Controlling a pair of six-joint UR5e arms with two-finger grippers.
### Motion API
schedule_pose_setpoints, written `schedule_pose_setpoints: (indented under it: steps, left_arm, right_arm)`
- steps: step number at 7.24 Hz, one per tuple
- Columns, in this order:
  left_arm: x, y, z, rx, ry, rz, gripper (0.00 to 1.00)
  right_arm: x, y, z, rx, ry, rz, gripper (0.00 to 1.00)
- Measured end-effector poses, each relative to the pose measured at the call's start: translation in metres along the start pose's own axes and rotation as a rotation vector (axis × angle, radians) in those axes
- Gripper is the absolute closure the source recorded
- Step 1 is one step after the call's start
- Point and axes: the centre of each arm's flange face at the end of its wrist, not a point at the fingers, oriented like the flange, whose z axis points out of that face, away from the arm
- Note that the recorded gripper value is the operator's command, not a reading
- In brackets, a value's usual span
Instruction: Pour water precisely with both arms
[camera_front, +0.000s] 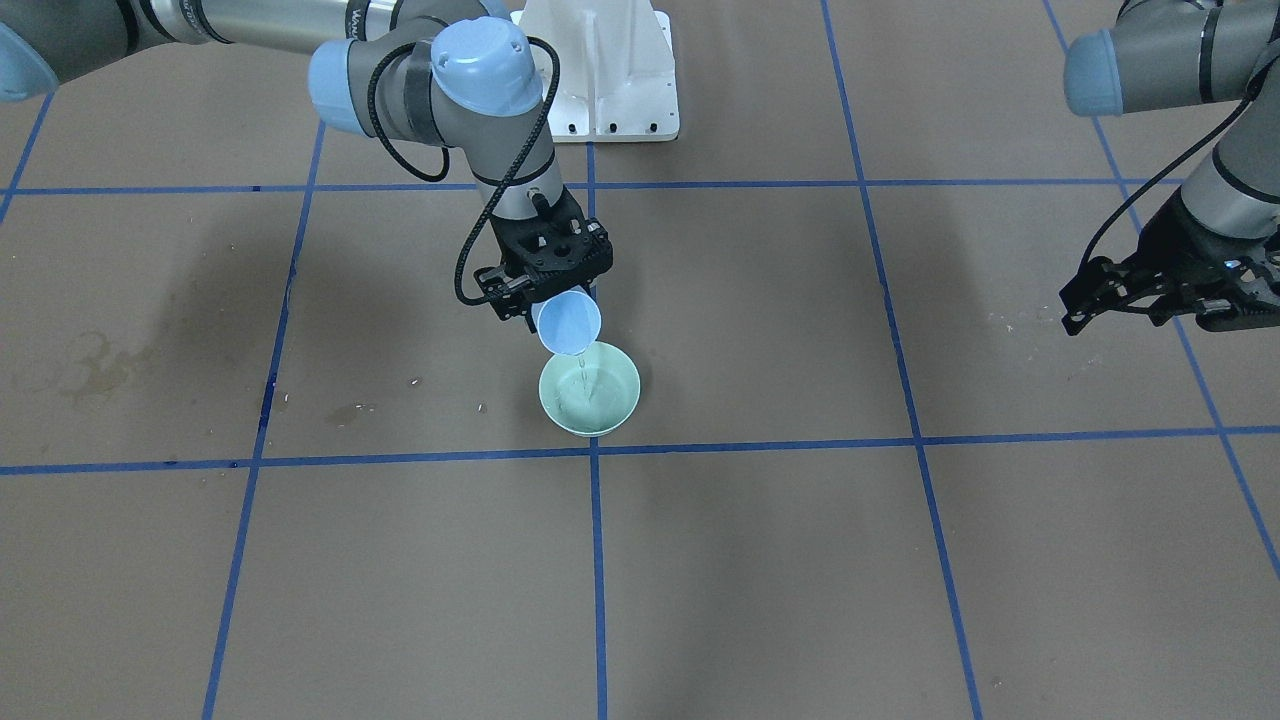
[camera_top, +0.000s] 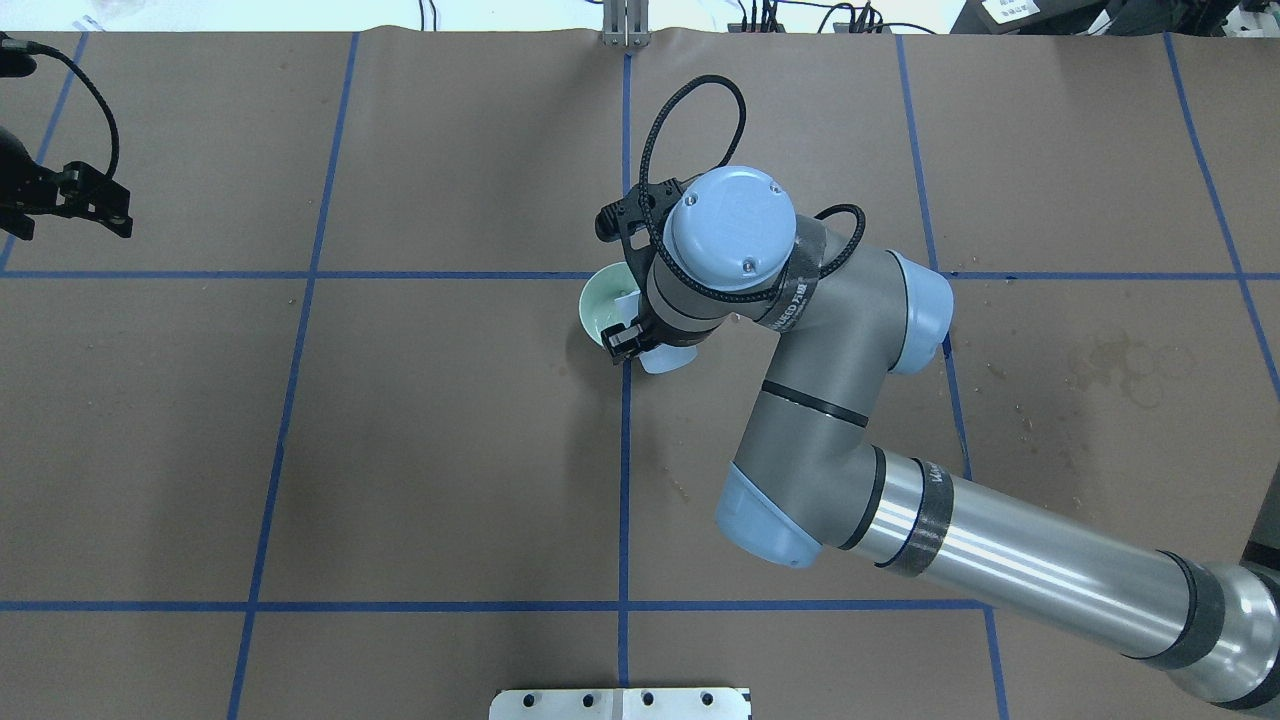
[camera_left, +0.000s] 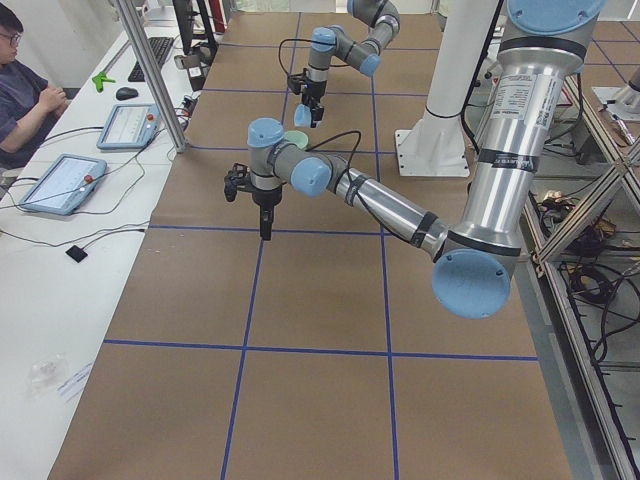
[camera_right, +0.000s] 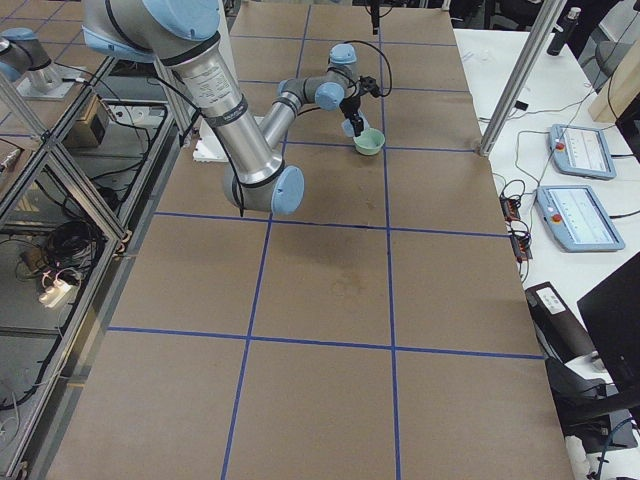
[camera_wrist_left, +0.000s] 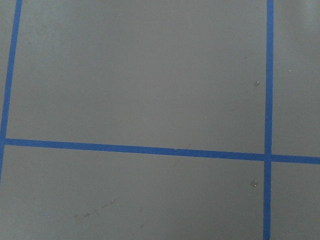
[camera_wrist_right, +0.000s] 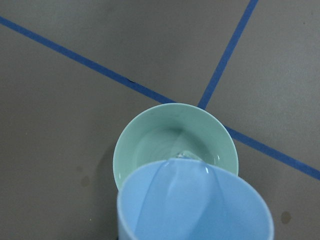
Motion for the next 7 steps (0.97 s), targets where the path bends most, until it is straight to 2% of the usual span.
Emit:
schedule_pose_setpoints:
  steps: [5, 7]
  left_arm:
    - [-0.0004, -0.0001, -0.0008, 0.002, 0.0, 0.0, 0.0]
    - [-0.0001, 0.0, -0.0012, 0.002, 0.001, 0.0, 0.0]
  right_arm:
    - [-0.0003, 0.0021, -0.0019, -0.142, -0.008, 0.021, 1.0]
    - [-0.0008, 0.0027, -0.0027, -0.174, -0.005, 0.027, 1.0]
